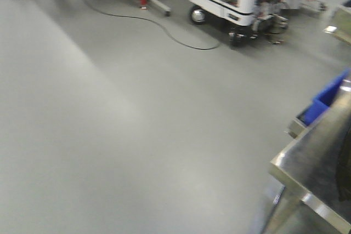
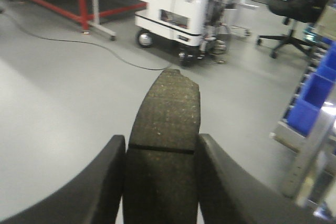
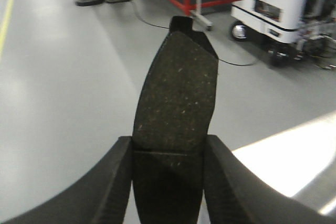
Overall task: Move and align brake pads A on conveyor
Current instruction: 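Turn the base away from the steel table toward the yellow line, then drive forward along the yellow floor line holding both pads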
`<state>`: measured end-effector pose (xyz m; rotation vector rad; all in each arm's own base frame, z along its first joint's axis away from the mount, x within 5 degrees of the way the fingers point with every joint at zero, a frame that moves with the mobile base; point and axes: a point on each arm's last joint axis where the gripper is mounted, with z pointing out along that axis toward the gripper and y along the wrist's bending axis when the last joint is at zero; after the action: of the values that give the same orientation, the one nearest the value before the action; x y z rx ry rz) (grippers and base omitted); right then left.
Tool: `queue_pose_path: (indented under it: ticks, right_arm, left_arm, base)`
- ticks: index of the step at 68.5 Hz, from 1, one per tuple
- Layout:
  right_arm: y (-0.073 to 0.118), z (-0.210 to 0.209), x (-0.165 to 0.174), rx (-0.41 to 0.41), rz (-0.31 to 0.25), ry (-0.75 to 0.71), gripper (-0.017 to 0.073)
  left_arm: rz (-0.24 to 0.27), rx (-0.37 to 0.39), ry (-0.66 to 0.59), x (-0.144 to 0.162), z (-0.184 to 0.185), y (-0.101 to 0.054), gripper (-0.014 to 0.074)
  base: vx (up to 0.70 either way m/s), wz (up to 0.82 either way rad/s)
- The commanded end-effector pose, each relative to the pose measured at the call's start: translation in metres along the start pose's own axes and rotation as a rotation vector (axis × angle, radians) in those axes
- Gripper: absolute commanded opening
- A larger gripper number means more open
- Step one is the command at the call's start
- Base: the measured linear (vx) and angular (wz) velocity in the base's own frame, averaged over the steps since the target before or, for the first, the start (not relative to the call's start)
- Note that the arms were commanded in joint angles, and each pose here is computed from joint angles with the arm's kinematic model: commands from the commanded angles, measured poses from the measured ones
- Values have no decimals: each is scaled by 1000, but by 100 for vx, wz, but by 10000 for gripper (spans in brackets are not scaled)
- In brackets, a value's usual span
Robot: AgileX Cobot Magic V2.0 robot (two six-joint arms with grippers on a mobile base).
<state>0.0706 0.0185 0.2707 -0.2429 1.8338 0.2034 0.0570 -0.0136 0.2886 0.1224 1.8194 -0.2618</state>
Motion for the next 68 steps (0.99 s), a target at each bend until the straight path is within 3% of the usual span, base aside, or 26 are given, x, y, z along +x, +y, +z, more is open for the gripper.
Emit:
queue_pose_path:
  ticks: [1, 68]
  right_arm:
    - [2, -3, -18, -17, -22, -119, 43]
    - [2, -3, -18, -17, -22, -118, 43]
  left_arm:
    - [1, 22, -118, -17, -4, -3, 101]
    - [1, 22, -118, -17, -4, -3, 101]
  base:
    - [1, 74]
    - [9, 54]
